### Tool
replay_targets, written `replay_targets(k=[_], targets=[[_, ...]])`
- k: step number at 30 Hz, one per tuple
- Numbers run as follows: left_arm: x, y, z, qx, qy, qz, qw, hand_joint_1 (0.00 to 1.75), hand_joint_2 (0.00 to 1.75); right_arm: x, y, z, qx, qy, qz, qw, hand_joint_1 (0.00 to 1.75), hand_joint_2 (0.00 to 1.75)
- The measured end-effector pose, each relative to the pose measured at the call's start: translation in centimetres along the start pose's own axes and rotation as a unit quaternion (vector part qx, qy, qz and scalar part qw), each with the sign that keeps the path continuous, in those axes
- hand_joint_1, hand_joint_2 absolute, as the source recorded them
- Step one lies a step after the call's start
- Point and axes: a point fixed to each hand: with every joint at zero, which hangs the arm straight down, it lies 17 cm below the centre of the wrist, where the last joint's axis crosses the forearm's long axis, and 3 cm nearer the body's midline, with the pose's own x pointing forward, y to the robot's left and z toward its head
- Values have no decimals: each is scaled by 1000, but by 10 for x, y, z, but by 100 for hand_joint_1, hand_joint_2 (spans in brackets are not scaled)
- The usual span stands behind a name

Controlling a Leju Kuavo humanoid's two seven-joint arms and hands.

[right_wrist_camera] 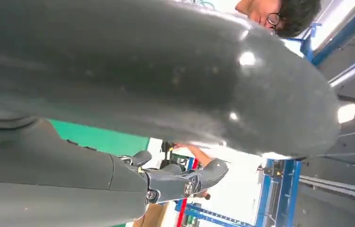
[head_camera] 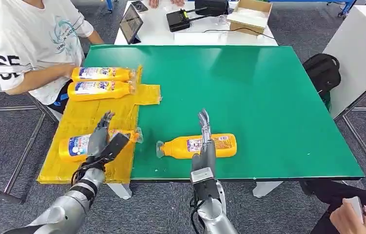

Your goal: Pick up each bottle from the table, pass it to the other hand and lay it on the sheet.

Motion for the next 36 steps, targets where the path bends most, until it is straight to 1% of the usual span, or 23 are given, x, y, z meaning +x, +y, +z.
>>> replay_targets(k=[2,4,8,10,11,14,15,17,19,21,23,25,28,36], targets=[[2,33,-8,88,20,28,996,0,175,-2,0,2,1,2,3,1000,0,0],[9,47,-13,116,12,29,993,0,175,-3,-1,2,1,2,5,1000,0,0],[20,61,-14,143,-3,35,989,0,175,-4,-1,3,2,3,8,1000,0,0],[29,80,-15,176,-12,48,983,0,175,-4,0,3,5,3,12,1000,0,0],[32,87,-14,191,-13,57,980,0,175,-5,1,4,7,3,16,1000,0,175],[42,113,-13,237,-19,88,967,0,175,-7,4,5,16,0,29,999,0,175],[40,121,-10,257,-11,118,959,0,175,-8,7,6,24,-3,42,999,0,175],[40,129,-5,275,-3,181,944,0,175,-12,12,8,45,-10,71,996,0,175],[47,132,-2,275,-11,215,937,0,175,-18,10,8,56,-11,94,994,0,175],[54,133,1,271,-22,241,932,0,175,-27,4,5,67,-5,132,989,0,175],[62,130,4,258,-34,267,928,0,175,-46,-9,1,85,13,189,978,0,175],[67,128,9,252,-39,280,925,0,175,-61,-25,-4,93,27,228,969,0,175],[69,128,15,253,-42,287,923,0,175,-71,-45,-9,93,34,252,963,0,175],[74,131,19,259,-46,292,920,0,175,-82,-65,-12,94,39,275,956,0,175]])
